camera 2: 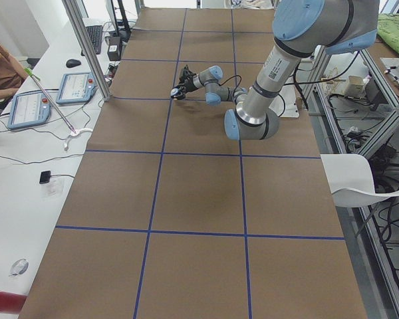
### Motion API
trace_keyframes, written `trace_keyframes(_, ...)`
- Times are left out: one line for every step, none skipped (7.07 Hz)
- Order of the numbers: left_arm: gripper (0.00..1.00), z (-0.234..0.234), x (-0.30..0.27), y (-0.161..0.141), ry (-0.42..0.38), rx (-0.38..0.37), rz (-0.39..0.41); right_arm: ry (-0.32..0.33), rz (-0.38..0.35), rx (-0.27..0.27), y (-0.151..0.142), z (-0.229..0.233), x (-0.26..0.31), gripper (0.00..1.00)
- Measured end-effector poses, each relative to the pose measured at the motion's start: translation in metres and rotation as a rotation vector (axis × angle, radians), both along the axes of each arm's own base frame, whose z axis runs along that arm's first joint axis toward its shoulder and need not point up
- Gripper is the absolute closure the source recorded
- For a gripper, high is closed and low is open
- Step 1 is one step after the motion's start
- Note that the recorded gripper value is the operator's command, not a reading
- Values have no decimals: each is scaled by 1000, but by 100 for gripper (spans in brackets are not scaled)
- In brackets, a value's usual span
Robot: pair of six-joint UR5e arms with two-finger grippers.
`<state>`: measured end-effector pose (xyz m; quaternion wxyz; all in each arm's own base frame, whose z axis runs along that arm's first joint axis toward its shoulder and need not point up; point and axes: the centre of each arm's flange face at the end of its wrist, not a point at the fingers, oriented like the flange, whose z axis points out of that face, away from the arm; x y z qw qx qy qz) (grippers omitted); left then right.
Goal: Place and press bell with both arms
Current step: 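Lower the blue bell onto the grid crossing with the left gripper, then release the bell and withdraw the left arm while the right arm approaches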
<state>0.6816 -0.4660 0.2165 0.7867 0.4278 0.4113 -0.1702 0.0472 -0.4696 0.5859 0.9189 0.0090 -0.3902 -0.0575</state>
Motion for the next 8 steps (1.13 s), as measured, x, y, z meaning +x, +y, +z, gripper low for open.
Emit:
trace_keyframes(100,1,1,-2,-4,-2,-2,0,0,1,0,0,0,0)
trace_keyframes(28,3,0,-5,-7,-3,-5,0,0,2,-1,-1,0,0)
trace_keyframes(0,2,-2,-7,-6,-4,-8,0,0,2,-1,-1,0,0)
trace_keyframes(0,2,-3,-9,-4,-3,-13,0,0,3,-1,-2,0,0)
trace_keyframes(0,1,-6,-12,-2,-2,-17,-2,0,2,0,-1,0,0)
trace_keyframes(0,-1,-9,-15,1,-1,-22,-5,1,2,0,-1,0,0)
trace_keyframes(0,-4,-15,-22,-4,4,-16,-6,1,6,0,-3,0,0)
trace_keyframes(0,-15,-29,-37,-18,17,14,-6,1,20,-3,-10,0,0)
